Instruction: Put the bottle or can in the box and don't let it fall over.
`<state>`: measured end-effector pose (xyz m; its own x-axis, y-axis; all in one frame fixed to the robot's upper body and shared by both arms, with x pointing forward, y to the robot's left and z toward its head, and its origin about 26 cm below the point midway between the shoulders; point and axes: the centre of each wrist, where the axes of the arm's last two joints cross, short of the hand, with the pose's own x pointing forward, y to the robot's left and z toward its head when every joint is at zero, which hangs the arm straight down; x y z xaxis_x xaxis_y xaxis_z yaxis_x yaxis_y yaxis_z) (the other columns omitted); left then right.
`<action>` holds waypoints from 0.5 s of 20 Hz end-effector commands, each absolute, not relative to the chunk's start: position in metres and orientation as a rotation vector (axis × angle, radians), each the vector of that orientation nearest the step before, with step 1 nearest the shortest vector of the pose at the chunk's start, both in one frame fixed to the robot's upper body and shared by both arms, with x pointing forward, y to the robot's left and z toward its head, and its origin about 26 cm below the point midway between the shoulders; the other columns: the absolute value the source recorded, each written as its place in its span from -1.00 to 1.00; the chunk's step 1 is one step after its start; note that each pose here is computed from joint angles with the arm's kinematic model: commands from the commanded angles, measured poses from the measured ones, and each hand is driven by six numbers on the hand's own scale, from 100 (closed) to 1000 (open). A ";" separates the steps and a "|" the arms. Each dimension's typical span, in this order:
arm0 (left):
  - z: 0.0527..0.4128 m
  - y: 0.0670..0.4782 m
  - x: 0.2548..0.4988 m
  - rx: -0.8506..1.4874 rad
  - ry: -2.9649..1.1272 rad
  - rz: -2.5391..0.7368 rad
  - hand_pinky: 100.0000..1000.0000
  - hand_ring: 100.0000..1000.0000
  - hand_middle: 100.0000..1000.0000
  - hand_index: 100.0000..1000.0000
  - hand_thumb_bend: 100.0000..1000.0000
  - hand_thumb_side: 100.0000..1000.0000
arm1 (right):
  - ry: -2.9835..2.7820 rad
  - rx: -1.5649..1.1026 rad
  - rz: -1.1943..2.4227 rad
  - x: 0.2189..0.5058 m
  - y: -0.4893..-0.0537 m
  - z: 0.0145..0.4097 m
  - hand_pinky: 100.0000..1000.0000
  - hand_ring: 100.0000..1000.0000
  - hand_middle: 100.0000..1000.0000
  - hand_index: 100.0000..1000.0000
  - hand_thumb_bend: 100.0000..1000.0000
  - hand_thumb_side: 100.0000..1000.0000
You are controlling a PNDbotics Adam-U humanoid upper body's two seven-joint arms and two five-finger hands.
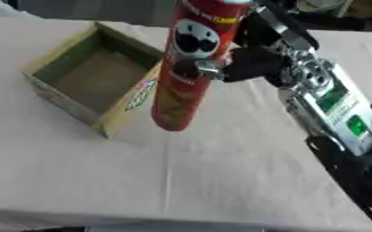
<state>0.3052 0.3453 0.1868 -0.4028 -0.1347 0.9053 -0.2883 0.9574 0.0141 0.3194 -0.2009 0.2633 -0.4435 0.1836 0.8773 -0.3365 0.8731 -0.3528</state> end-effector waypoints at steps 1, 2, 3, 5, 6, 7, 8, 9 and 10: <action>0.203 0.348 0.303 0.318 -2.042 0.146 0.30 1.00 0.80 0.61 -0.93 0.49 | -1.967 0.101 0.600 0.329 -0.197 0.282 0.58 -0.84 -0.64 -0.63 -1.00 -1.00; 0.203 0.347 0.303 0.316 -2.046 0.148 0.30 1.00 0.80 0.61 -0.93 0.49 | -1.975 0.100 0.604 0.334 -0.193 0.288 0.58 -0.84 -0.64 -0.63 -1.00 -1.00; 0.204 0.347 0.303 0.314 -2.049 0.150 0.30 1.00 0.80 0.61 -0.93 0.49 | -1.982 0.097 0.606 0.338 -0.190 0.293 0.58 -0.84 -0.64 -0.63 -1.00 -1.00; 0.205 0.347 0.304 0.313 -2.052 0.156 0.30 1.00 0.80 0.60 -0.98 0.56 | -2.001 0.088 0.607 0.347 -0.183 0.304 0.58 -0.84 -0.64 -0.63 -1.00 -1.00; 0.206 0.347 0.304 0.312 -2.056 0.159 0.30 1.00 0.80 0.60 -0.92 0.49 | -2.012 0.083 0.607 0.351 -0.178 0.308 0.58 -0.84 -0.63 -0.63 -1.00 -1.00; 0.207 0.346 0.304 0.310 -2.059 0.162 0.30 1.00 0.80 0.60 -0.92 0.49 | -2.020 0.078 0.607 0.357 -0.174 0.312 0.58 -0.84 -0.63 -0.62 -1.00 -1.00; 0.207 0.346 0.304 0.308 -2.060 0.166 0.30 1.00 0.80 0.60 -0.92 0.49 | -2.027 0.069 0.607 0.362 -0.169 0.315 0.58 -0.84 -0.63 -0.62 -1.00 -1.00; 0.207 0.345 0.304 0.305 -2.061 0.169 0.30 1.00 0.80 0.60 -0.92 0.49 | -2.029 0.057 0.607 0.369 -0.165 0.316 0.58 -0.84 -0.63 -0.62 -1.00 -1.00; 0.208 0.345 0.305 0.302 -2.062 0.170 0.30 1.00 0.80 0.60 -0.92 0.49 | -2.025 0.039 0.605 0.377 -0.161 0.316 0.58 -0.84 -0.63 -0.62 -1.00 -1.00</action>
